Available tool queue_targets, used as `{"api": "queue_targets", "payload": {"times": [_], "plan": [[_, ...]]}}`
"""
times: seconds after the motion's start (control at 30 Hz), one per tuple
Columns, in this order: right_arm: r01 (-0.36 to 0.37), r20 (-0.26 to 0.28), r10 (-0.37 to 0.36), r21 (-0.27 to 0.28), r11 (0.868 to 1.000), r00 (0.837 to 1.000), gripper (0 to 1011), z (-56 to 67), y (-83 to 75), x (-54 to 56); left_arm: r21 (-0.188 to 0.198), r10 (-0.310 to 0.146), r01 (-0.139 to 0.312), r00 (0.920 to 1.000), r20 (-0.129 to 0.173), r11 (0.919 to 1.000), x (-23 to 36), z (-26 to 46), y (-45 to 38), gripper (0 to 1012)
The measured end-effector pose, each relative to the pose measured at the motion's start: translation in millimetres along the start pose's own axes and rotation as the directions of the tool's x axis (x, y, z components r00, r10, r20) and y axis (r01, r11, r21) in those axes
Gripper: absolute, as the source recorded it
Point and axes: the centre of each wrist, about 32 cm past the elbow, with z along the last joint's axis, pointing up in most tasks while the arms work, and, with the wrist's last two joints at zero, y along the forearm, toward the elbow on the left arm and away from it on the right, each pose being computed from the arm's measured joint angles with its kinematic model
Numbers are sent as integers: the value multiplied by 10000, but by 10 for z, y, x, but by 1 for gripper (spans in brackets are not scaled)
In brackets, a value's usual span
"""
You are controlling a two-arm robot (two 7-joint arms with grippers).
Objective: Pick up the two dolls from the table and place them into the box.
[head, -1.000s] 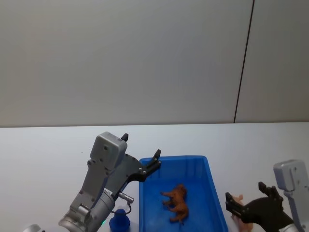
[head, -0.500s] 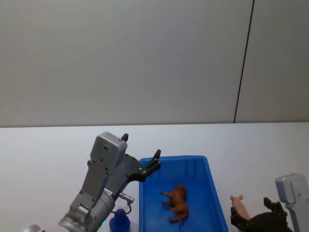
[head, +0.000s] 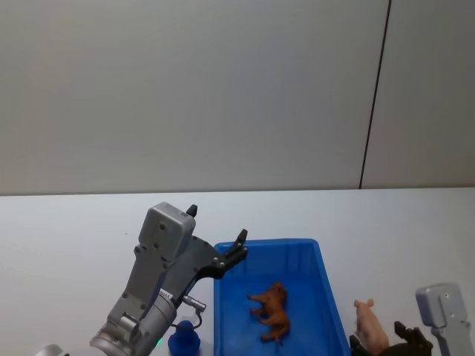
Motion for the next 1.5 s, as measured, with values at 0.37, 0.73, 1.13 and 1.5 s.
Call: {"api": "queue_targets", "payload": {"times": [0.37, 0.73, 1.13, 1.5], "plan": [[-92, 11, 92, -77, 9999, 10000, 643, -52, 20, 0, 0, 0, 0, 10000, 0, 10000, 0, 0, 0, 1001], [127, 174, -129, 122, 9998, 9998, 381, -33, -5, 12, 0, 1, -1, 10000, 0, 10000, 0, 0, 0, 1001], [306, 317, -342, 1084, 9936, 9989, 381, 86, -55, 49, 0, 0, 0, 10000, 0, 10000, 0, 0, 0, 1001], [-566, 344, 503, 2189, 9741, 9981, 380, 231, -42, 66, 0, 1, -1, 10000, 0, 10000, 0, 0, 0, 1001]]}}
